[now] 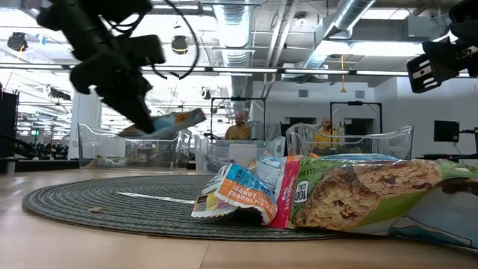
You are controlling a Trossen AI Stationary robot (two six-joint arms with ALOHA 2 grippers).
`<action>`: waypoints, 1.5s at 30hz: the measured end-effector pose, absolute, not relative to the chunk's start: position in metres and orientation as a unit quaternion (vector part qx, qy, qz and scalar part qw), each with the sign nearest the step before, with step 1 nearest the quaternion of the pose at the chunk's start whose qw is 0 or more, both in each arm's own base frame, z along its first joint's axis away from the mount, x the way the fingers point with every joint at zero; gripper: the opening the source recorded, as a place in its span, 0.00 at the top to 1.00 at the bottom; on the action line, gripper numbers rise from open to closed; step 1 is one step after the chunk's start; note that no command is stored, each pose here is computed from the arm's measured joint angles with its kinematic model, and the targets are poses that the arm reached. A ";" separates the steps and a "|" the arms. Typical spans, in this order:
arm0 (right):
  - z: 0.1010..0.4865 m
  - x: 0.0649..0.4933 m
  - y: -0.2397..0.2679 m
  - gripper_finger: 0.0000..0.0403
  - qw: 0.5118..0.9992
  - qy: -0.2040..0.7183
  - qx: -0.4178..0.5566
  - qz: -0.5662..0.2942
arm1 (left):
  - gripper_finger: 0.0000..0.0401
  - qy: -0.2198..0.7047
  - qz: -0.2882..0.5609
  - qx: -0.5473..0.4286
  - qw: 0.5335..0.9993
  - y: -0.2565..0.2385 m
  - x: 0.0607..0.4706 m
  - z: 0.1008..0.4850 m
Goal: Pick and place Granola Bars by type
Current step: Put the yellow granola bar into the left transparent bin
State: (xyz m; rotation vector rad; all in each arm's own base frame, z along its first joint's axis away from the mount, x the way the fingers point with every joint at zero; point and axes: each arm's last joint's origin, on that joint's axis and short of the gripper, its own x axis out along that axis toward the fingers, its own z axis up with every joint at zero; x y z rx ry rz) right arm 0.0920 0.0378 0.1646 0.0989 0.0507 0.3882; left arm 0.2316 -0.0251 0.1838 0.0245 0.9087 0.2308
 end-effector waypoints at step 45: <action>0.164 0.092 0.038 0.66 0.980 0.029 0.048 0.193 | 0.95 0.171 0.458 -0.139 0.861 0.054 0.135 0.221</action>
